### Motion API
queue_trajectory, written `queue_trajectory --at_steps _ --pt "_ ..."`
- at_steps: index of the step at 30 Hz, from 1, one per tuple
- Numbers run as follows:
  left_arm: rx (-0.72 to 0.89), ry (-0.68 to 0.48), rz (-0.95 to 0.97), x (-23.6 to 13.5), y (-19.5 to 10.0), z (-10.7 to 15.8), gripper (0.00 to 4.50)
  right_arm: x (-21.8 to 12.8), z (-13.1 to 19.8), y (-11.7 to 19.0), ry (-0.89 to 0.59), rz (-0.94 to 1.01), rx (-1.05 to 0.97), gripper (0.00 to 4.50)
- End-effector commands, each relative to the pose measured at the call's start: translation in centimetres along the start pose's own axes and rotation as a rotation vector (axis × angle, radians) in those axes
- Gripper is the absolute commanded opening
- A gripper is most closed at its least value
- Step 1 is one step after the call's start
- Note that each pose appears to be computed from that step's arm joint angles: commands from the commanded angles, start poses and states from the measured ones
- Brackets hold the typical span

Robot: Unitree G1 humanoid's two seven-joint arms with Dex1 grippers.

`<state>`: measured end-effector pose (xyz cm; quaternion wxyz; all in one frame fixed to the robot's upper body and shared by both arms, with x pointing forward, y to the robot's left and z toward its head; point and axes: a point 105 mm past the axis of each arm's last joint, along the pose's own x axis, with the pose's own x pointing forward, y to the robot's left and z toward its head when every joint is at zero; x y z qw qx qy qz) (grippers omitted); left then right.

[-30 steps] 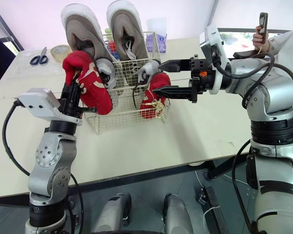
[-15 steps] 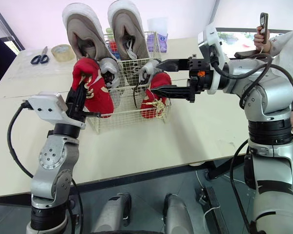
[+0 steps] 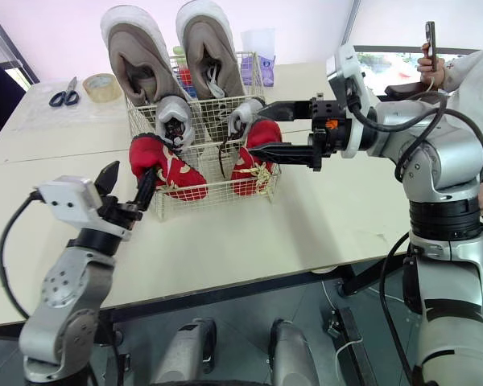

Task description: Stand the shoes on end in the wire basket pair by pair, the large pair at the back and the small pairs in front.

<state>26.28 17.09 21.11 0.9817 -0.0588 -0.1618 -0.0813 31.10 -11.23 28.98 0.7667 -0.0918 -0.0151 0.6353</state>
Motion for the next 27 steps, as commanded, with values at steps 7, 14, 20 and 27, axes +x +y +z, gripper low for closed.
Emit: queue_trajectory --at_steps 7,14,20,27 --pt "-0.056 0.191 -0.169 -5.1 2.4 3.5 3.7 -3.5 -0.2 0.1 -0.044 -0.116 0.067 4.5" --pt "0.053 0.49 -0.103 -8.2 7.4 0.9 3.7 -6.9 -4.2 -0.6 0.058 -0.246 0.158 4.5" --pt "0.06 0.57 -0.007 -10.0 11.0 -1.0 3.7 -7.0 -6.7 0.1 0.09 -0.254 0.218 4.5" --pt "0.039 0.535 0.047 -10.7 12.0 -1.1 3.7 -7.3 -7.6 -0.1 0.082 -0.262 0.252 4.5"
